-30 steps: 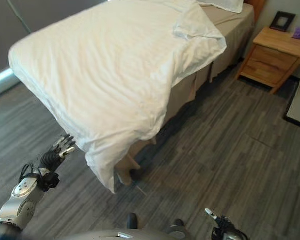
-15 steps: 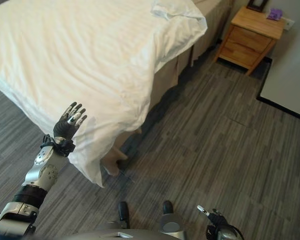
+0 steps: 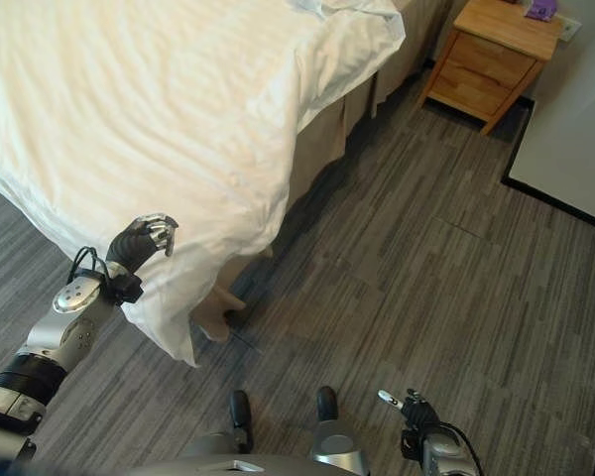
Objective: Making the bed.
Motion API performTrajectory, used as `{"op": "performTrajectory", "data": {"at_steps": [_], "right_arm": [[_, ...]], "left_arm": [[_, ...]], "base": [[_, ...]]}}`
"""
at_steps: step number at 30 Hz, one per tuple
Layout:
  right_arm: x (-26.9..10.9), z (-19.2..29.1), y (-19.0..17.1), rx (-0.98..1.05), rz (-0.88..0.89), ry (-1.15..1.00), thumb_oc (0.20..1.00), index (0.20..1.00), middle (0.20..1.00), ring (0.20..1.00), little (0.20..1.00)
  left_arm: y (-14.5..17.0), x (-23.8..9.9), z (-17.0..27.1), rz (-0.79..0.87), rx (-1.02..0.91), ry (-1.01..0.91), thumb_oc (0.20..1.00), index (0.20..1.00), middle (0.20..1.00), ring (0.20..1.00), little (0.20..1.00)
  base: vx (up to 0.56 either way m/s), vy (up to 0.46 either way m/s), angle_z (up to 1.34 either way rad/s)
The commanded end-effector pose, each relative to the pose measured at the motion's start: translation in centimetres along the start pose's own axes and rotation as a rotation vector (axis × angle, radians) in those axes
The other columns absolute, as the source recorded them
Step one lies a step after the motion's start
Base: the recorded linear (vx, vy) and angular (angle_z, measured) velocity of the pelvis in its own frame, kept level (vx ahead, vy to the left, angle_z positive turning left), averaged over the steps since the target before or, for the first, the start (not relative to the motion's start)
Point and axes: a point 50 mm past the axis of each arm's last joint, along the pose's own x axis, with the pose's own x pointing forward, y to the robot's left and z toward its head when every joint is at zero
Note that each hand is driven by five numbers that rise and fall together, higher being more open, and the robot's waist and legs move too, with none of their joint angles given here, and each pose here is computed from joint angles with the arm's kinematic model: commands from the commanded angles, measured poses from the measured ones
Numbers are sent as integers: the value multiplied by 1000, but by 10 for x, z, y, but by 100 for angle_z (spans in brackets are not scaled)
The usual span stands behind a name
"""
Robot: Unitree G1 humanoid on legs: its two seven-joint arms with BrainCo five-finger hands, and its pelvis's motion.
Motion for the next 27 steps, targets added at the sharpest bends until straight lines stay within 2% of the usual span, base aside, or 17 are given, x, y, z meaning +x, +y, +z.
{"op": "performTrajectory", "data": {"at_steps": [1, 7, 11, 14, 17, 21, 26, 27], "right_arm": [[-1, 3, -3, -75, 24, -30, 1000, 1000, 1000, 1000, 1000], [0, 19, -3, -93, 44, -85, 1000, 1000, 1000, 1000, 1000], [1, 28, 4, -110, 78, -117, 1000, 1000, 1000, 1000, 1000], [2, 36, 9, -102, 89, -142, 1000, 1000, 1000, 1000, 1000], [3, 55, 18, -120, 111, -209, 1000, 1000, 1000, 1000, 1000], [4, 67, 22, -122, 113, -241, 1000, 1000, 1000, 1000, 1000], [2, 80, 20, -114, 107, -297, 1000, 1000, 1000, 1000, 1000], [1, 84, 18, -107, 106, -316, 1000, 1000, 1000, 1000, 1000]], "left_arm": [[17, -6, 23, -11, 67, -42, 200, 200, 200, 200, 200], [43, -16, 16, 11, 241, 129, 200, 200, 200, 200, 200], [52, -14, 8, 55, 230, 175, 200, 200, 200, 200, 200], [49, -4, 3, 67, 217, 183, 200, 200, 200, 200, 200], [30, 25, 8, 49, 208, 129, 200, 200, 200, 200, 200], [12, 48, 27, 14, 241, 58, 200, 200, 200, 200, 200], [21, 52, 50, 64, 336, 12, 200, 200, 200, 200, 200], [34, 46, 50, 109, 354, 32, 200, 200, 200, 200, 200]], "base": [[-36, 12, 0], [-69, 14, 1], [-27, 14, -1], [-28, 26, -7], [-25, 30, -15], [4, 6, -16], [8, -7, -9], [15, -1, -9]]}}
